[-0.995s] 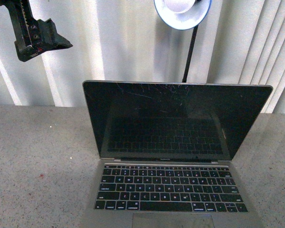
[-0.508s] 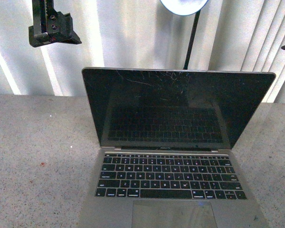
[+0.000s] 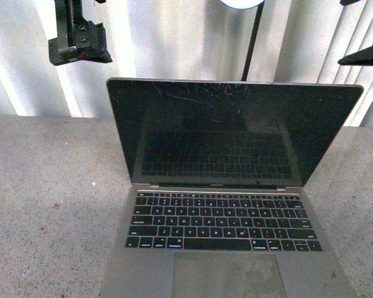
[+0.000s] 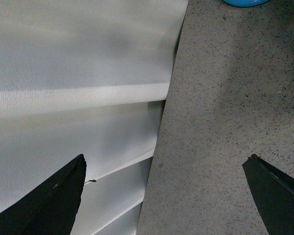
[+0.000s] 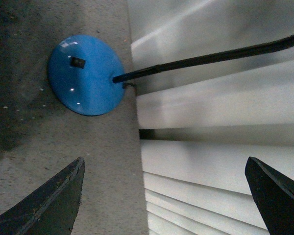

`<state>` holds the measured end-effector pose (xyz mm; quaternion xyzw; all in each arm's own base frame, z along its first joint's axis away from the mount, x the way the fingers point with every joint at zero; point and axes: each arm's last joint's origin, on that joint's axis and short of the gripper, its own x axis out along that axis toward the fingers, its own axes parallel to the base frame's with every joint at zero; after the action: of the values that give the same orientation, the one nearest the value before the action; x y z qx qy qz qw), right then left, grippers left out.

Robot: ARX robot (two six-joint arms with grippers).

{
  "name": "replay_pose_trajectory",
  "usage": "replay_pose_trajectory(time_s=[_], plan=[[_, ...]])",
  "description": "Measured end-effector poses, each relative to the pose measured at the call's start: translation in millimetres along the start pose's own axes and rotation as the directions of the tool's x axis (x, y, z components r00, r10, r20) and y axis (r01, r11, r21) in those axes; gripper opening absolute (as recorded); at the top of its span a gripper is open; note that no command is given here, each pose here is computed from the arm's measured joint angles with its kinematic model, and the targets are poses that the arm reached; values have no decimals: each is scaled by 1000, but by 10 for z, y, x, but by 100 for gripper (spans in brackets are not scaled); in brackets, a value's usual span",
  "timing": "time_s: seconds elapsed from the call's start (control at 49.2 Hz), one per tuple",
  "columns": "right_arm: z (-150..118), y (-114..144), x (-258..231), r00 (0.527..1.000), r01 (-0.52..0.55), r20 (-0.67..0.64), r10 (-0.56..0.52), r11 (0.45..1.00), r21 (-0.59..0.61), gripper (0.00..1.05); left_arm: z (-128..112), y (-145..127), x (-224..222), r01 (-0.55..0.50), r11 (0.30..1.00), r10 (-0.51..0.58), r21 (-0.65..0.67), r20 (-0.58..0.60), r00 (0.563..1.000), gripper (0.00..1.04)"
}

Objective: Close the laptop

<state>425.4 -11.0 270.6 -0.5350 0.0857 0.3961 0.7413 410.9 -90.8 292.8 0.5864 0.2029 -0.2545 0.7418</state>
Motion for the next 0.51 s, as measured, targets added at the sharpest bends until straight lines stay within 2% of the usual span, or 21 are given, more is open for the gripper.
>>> replay_pose_trajectory(time_s=[0.102, 0.325, 0.487, 0.508], plan=[[22, 13, 69, 999, -42, -23, 42, 999, 4, 97, 22, -16, 3, 8, 1000, -8, 0, 3, 1000, 98], [14, -28, 147, 998, -44, -39, 44, 999, 1, 96, 71, -80, 24, 20, 1000, -21, 10, 5, 1000, 98], [15, -23, 185, 998, -46, -36, 47, 999, 9, 71, 73, -118, 54, 29, 1000, -29, 13, 5, 1000, 98], [17, -24, 186, 998, -45, -36, 46, 999, 9, 69, 71, -123, 60, 29, 999, -29, 13, 5, 1000, 95]])
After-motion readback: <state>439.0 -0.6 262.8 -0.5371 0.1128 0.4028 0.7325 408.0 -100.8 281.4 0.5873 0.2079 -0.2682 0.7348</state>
